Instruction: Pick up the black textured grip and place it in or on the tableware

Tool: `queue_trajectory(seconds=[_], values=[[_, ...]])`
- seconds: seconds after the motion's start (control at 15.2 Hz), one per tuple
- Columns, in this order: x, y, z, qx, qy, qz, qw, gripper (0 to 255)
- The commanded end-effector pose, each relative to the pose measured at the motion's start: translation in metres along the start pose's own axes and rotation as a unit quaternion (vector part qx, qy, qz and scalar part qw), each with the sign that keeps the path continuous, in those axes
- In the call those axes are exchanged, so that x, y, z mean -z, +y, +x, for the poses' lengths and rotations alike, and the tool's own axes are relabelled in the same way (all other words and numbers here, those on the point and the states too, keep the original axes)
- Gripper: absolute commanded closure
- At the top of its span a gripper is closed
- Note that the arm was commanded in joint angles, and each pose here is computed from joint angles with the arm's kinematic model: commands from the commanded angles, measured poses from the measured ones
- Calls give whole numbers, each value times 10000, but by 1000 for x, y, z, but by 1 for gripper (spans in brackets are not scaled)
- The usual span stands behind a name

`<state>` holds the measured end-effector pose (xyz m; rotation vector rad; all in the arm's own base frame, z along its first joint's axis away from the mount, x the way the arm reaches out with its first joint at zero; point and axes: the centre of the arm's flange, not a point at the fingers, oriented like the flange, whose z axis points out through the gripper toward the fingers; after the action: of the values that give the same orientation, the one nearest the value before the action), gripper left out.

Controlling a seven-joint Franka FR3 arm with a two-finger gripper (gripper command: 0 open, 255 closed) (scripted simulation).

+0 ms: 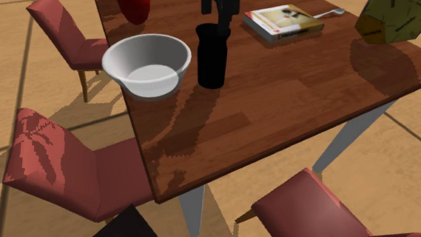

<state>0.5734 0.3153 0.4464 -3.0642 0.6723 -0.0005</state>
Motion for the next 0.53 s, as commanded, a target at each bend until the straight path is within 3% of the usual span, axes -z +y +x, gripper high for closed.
queue_trajectory(seconds=[0.0,0.46], values=[[-11,-1,0,-2,1,1,10000,0],[-19,-1,0,-2,1,1,10000,0]])
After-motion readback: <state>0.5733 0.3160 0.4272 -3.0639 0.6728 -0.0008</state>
